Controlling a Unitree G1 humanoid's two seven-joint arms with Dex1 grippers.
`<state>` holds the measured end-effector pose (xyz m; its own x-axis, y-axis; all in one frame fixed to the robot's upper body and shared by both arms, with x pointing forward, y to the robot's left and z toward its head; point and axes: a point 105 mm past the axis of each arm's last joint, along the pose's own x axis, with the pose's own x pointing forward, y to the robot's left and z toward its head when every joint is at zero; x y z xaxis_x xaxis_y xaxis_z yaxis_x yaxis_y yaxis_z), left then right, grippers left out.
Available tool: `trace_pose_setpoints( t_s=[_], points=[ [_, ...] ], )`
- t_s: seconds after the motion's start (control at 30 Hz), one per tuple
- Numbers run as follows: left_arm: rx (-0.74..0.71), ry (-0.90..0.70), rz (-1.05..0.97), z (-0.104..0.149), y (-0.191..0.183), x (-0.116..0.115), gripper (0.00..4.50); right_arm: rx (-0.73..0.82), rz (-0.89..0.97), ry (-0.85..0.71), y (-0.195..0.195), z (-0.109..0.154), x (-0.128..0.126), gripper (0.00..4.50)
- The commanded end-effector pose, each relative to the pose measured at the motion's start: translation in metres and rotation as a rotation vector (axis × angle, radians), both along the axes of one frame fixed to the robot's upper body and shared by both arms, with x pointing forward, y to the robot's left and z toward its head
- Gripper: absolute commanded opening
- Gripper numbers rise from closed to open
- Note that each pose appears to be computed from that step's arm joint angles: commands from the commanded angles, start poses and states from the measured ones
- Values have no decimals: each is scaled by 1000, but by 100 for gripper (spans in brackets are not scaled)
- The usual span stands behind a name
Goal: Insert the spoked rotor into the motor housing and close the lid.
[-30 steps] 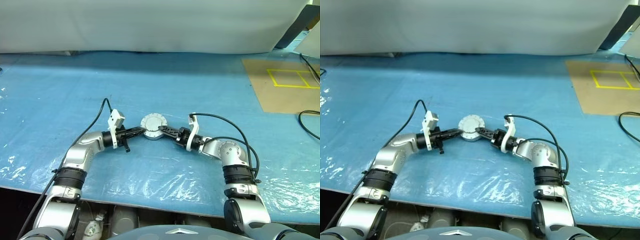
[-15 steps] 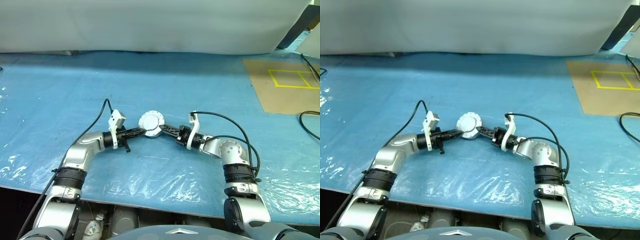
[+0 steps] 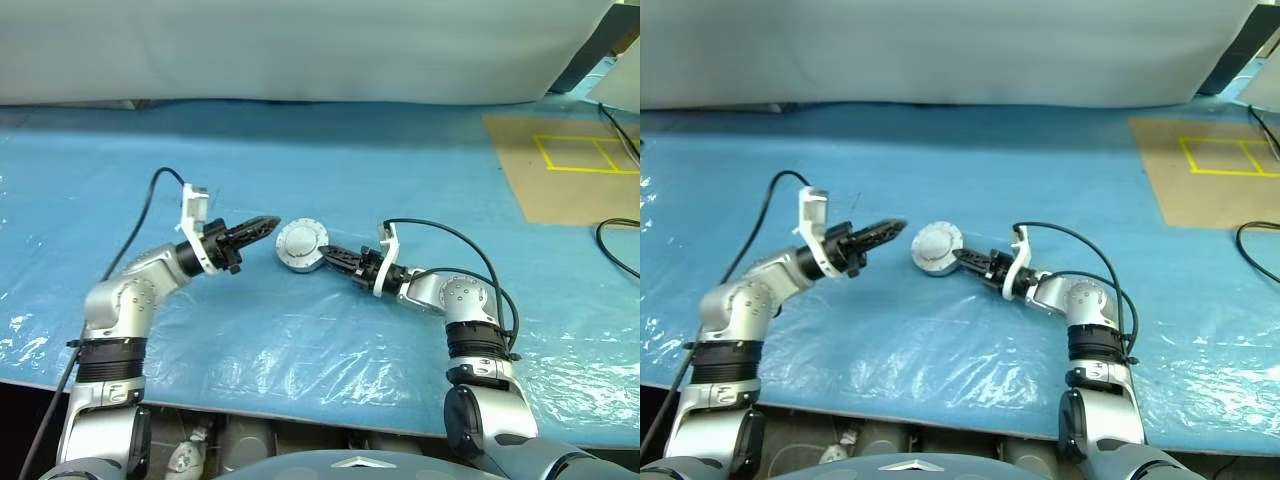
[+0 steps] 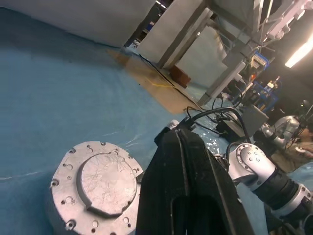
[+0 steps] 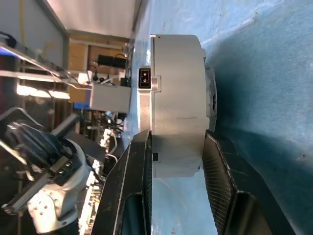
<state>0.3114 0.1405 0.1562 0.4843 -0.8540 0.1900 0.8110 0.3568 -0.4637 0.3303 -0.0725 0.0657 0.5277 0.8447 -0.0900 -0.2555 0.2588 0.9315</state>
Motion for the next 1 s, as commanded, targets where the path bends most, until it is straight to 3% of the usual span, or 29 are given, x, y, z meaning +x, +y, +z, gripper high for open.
trace_pose_setpoints(
  t_s=[0.03, 0.33, 0.43, 0.57, 0.8, 1.0],
  points=[
    [-43, 21, 70, 4, 14, 3, 0, 20, -13, 77, -7, -13, -10, 109],
    [-273, 153, 277, -12, 37, 19, 0, 178, 43, -129, 12, 64, -4, 109],
    [-286, 203, 250, -24, 37, 12, 55, 205, 51, -189, 13, 86, -2, 109],
    [-473, 261, 237, -19, 47, 10, 192, 227, 48, -227, 12, 104, 2, 109],
    [-590, 373, 109, -21, 29, -2, 435, 243, 60, -237, 17, 113, 3, 109],
    [-599, 456, 15, -26, 15, -7, 443, 242, 76, -241, 19, 116, 1, 109]
  ],
)
